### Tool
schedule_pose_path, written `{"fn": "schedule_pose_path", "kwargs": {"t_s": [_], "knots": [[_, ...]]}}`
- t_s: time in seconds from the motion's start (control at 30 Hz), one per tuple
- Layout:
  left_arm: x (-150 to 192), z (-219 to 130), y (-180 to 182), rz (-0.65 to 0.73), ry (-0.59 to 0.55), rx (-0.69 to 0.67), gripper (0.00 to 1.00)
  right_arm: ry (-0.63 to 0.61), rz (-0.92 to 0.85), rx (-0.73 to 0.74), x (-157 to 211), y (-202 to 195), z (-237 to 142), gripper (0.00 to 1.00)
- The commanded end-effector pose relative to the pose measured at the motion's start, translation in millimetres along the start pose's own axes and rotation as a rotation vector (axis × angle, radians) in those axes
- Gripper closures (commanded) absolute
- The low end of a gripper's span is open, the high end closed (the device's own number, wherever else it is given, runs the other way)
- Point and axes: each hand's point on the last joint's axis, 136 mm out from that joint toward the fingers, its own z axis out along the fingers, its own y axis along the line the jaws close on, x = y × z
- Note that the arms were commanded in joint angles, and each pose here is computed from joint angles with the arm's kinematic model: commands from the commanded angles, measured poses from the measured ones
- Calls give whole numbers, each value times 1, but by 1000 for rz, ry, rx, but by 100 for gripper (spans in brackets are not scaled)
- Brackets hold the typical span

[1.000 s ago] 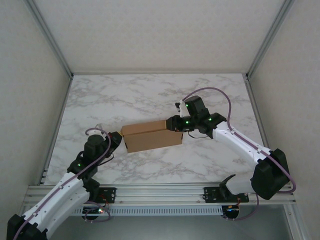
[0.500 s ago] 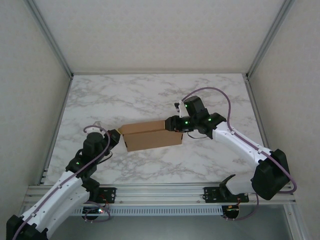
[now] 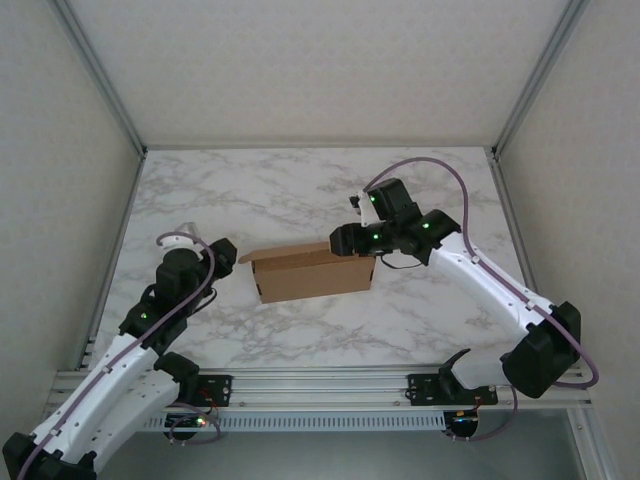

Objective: Fold the paper box

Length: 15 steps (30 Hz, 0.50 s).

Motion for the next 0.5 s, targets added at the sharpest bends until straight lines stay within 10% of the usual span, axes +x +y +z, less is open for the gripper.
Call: {"fn": "schedule_pose_path", "kwargs": {"t_s": [0.0, 0.27, 0.47], "knots": [[-13, -2, -7, 81, -27, -11, 57, -15, -146, 67, -3, -6, -12, 37], [-34, -2, -36, 221, -56, 48, 46, -252, -645, 255, -35, -18, -58, 35], [-36, -3, -49, 327, -61, 102, 55, -152, -923, 325, -15, -56, -45, 39]]}}
